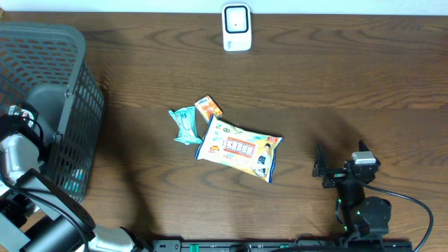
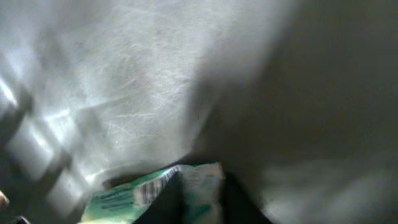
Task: Scan the item barcode
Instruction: 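Reach into the basket and grasp the small green box with left gripper, then place the small green box below the wipes pack and release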
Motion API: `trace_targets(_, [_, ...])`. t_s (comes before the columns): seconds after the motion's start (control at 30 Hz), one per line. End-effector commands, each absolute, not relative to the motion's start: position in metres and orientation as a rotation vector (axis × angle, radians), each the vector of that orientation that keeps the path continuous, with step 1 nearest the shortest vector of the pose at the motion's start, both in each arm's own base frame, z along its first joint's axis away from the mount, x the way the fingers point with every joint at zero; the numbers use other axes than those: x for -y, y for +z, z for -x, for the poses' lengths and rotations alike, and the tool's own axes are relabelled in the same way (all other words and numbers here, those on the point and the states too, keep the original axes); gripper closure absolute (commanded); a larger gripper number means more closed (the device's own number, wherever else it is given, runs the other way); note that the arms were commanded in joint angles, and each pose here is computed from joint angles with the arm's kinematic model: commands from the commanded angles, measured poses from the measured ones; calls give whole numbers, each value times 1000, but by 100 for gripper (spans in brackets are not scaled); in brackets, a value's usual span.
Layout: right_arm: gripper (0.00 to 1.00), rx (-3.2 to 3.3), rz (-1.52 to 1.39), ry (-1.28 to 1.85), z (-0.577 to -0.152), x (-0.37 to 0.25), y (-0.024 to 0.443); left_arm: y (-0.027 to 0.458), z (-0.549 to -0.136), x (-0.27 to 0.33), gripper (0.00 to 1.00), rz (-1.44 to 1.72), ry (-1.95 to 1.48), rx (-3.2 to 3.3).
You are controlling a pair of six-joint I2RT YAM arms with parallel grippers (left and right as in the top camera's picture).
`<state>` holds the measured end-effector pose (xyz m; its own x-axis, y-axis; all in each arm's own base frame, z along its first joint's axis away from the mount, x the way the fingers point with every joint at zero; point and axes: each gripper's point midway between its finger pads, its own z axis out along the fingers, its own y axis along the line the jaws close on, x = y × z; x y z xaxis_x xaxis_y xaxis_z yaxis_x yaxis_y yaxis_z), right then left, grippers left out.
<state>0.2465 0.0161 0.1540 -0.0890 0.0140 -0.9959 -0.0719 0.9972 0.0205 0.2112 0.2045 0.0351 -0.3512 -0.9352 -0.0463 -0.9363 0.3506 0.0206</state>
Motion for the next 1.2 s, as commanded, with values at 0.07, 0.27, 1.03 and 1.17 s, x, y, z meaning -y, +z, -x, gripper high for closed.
trace_targets(0.07, [1,-1661,29,73,-246,-14,153,38,-211,-209,93,1783,83,-2548])
trace_targets(0.27, [1,-1661,28,73,-246,-14,153,100,-234,-230,93,1681,115,-2389])
trace_targets(1.03, [1,-1661,28,73,-246,-14,153,314,-282,-16,93,578,-238,-2147])
trace_targets(1.17, [1,-1661,29,73,-246,-14,153,280,-296,21,93,448,-188,-2312])
